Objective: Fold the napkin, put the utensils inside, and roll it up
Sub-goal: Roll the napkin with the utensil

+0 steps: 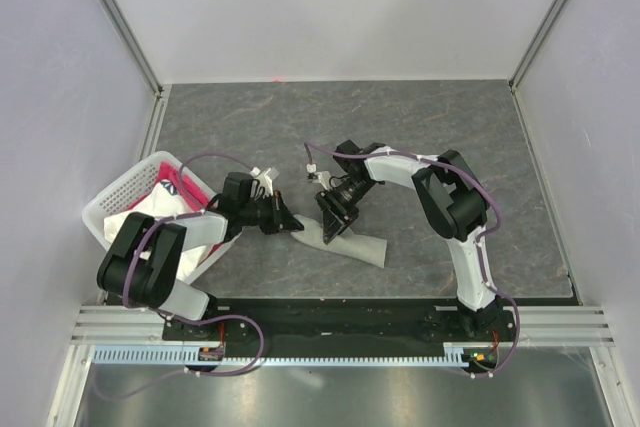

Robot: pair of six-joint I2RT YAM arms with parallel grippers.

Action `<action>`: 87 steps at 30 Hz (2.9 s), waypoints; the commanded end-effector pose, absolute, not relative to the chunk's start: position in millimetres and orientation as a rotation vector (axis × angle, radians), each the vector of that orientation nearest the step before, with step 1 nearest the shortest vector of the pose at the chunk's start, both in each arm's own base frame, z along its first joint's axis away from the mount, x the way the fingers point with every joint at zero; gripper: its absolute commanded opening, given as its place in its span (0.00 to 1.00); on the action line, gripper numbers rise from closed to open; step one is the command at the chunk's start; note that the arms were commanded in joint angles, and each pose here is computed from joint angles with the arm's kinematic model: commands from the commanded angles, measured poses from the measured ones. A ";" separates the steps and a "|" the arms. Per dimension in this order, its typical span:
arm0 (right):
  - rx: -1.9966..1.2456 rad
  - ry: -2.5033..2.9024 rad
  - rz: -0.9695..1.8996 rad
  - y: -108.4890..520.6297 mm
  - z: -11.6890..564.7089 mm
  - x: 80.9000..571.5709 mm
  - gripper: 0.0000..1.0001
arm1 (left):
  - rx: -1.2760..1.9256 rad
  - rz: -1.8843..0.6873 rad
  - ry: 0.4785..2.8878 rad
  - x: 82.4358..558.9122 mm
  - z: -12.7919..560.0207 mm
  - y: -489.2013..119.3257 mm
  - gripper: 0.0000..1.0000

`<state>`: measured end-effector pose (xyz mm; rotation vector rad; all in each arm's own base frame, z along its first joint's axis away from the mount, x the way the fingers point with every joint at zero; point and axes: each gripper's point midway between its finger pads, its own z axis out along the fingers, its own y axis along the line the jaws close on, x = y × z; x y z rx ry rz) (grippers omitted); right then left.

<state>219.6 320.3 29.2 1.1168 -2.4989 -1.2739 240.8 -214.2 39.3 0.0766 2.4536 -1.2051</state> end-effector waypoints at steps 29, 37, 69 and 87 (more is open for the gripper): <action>2.139 -3.157 -0.006 317.3 56.2 240.0 0.87 | 0.053 -1.191 2.656 266.7 28.5 -224.7 0.02; 2.178 -3.058 0.002 318.0 35.8 236.3 0.75 | 0.073 -1.201 2.647 267.5 31.7 -225.9 0.02; 1.484 -2.693 -0.960 307.4 8.0 208.8 0.45 | 0.124 -1.148 2.424 269.4 71.8 -214.5 0.61; 1.326 -2.593 -1.130 308.0 -1.3 213.3 0.44 | 0.112 -1.178 2.467 264.2 54.6 -216.9 0.31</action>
